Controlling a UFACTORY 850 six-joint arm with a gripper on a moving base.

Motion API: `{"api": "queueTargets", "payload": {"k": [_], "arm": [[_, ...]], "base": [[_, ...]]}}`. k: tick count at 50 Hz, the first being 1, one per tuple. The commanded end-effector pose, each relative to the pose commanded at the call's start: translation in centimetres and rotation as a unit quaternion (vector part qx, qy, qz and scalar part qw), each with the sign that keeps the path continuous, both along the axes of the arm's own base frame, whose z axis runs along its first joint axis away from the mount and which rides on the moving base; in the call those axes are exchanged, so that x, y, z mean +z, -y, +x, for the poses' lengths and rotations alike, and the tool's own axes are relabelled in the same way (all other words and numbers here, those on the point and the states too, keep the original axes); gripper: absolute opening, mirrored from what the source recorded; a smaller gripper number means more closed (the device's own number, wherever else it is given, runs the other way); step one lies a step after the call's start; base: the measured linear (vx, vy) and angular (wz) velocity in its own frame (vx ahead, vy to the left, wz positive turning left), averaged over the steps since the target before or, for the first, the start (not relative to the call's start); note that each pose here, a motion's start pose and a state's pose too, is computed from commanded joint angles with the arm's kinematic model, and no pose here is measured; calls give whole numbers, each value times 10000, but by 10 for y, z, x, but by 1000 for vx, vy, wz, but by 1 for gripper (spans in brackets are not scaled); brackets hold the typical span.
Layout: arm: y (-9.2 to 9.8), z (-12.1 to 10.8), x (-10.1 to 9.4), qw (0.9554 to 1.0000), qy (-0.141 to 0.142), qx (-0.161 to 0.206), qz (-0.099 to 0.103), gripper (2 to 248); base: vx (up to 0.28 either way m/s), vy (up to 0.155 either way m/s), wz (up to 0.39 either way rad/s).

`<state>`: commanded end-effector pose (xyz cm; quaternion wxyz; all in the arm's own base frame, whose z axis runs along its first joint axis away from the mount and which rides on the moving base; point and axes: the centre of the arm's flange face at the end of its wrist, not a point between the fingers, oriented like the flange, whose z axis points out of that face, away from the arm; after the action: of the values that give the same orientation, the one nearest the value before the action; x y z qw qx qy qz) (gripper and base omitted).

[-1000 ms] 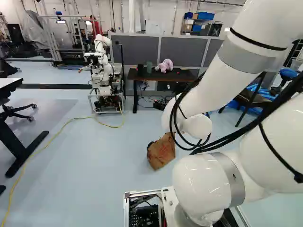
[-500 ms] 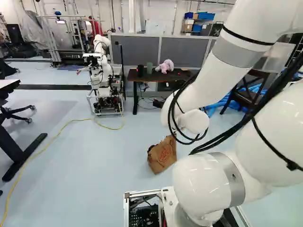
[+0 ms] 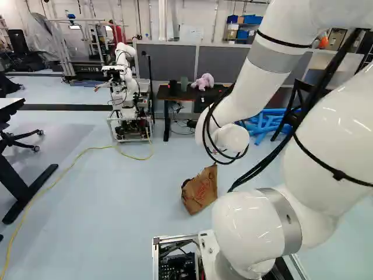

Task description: Pick up the bag on the ground and place it on the table

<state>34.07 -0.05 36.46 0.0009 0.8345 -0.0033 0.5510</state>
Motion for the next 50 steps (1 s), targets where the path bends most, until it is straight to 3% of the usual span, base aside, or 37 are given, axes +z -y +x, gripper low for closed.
{"api": "queueTargets", "payload": {"k": [23, 50], "arm": [[3, 46, -27, 9979, -606, -205, 75, 247], [4, 96, -66, 9906, -1279, -455, 183, 247]], "base": [[0, 0, 0], [0, 0, 0]]}}
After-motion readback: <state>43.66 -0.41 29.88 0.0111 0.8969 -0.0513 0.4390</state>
